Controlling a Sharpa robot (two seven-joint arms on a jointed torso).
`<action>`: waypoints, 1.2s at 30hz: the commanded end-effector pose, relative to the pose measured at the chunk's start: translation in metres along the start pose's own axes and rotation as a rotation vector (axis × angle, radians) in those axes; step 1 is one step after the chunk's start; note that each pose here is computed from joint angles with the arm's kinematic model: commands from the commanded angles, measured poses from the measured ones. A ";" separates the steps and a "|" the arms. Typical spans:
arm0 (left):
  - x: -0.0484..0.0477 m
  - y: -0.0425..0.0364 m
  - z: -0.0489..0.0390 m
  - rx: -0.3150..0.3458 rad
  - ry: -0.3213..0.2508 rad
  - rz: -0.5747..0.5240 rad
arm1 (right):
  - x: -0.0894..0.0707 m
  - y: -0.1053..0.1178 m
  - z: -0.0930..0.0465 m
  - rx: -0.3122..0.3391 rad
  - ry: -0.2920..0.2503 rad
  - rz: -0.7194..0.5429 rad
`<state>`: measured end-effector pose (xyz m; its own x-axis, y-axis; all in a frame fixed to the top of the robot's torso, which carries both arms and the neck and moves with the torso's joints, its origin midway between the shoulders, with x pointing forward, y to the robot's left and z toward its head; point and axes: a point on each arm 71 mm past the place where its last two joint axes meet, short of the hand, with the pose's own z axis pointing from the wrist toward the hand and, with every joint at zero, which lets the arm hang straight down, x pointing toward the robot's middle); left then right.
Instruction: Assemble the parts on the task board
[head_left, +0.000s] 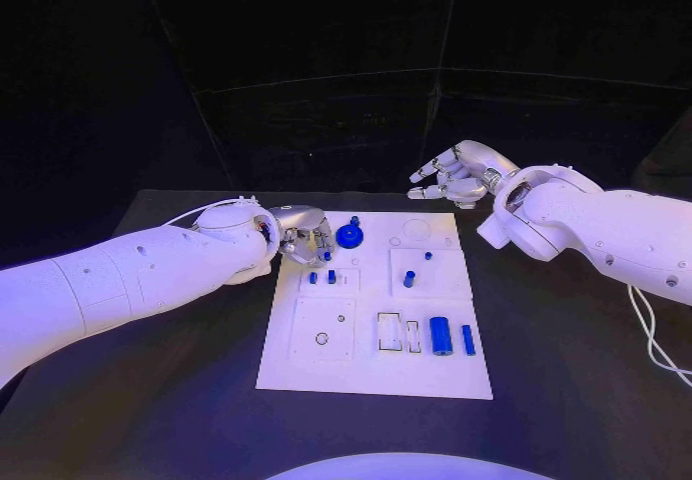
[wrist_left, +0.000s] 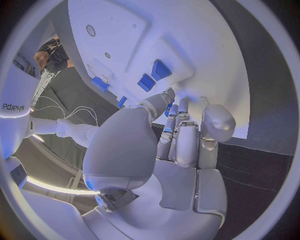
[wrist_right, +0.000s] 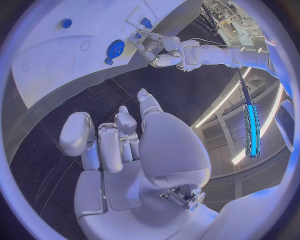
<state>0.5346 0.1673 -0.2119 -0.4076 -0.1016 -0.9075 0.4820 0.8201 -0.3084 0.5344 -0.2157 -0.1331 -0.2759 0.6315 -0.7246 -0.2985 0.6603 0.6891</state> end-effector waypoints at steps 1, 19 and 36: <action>-0.0017 0.0009 -0.0010 -0.005 -0.010 0.001 | -0.001 -0.001 0.000 0.006 0.007 -0.008; -0.0283 0.0398 -0.0357 0.031 -0.232 -0.780 | 0.021 -0.018 -0.017 -0.016 0.118 -0.535; -0.0329 0.0330 -0.0669 0.265 -0.271 -1.236 | 0.064 -0.025 -0.033 -0.046 0.206 -0.698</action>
<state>0.5135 0.2376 -0.1780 -0.5183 -0.8461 -0.1249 0.0658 0.1061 -0.9922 0.4946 -0.2065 -0.1969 -0.1888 0.0314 -0.9815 -0.4949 0.8602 0.1227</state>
